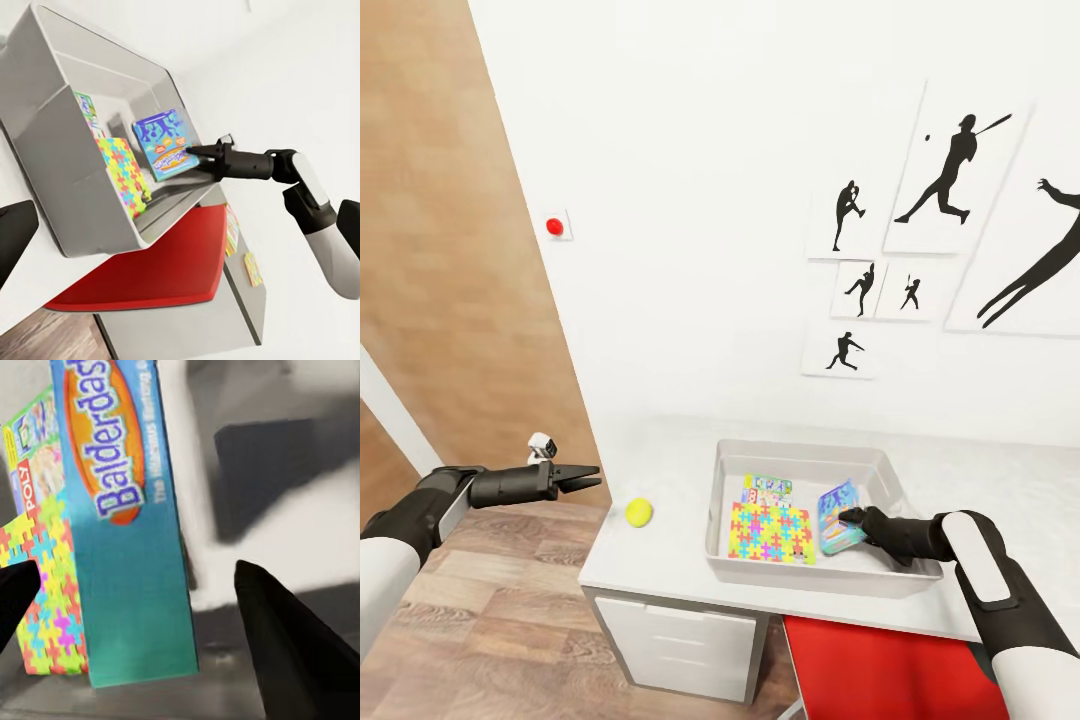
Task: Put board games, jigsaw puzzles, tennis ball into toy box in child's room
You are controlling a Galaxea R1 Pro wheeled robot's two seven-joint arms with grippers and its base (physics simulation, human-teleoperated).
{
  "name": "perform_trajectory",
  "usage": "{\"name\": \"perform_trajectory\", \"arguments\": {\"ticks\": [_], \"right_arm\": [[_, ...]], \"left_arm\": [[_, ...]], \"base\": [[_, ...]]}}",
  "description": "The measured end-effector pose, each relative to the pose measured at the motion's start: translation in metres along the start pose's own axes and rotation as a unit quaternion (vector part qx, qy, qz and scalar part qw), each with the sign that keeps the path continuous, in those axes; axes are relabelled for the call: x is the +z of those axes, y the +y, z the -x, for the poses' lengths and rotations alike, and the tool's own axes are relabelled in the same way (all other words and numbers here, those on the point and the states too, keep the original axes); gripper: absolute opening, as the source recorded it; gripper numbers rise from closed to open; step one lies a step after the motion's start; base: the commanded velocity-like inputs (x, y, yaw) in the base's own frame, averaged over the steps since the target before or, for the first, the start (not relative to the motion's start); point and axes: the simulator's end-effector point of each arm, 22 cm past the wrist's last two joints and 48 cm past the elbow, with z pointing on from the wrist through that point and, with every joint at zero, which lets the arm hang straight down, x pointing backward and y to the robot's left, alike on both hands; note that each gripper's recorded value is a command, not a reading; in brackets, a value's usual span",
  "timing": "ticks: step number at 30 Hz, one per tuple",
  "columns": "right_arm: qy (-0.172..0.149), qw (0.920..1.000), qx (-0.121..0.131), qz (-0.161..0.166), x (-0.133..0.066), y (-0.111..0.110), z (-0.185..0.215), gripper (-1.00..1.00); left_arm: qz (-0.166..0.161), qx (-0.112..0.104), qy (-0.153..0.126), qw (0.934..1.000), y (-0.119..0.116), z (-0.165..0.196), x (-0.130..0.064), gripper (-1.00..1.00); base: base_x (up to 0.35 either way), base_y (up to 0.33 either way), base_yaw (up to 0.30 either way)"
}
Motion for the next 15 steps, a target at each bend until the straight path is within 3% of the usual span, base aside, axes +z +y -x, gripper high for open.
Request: {"name": "perform_trajectory", "arguments": {"ticks": [15], "right_arm": [[-0.001,1.0000,-0.001,-0.002,-0.0009,-0.0014,0.0013,1.00]], "left_arm": [[0.000,0.000,0.000,1.0000,0.0000,0.0001,-0.0002,1.00]], "base": [[0.000,0.000,0.000]]}}
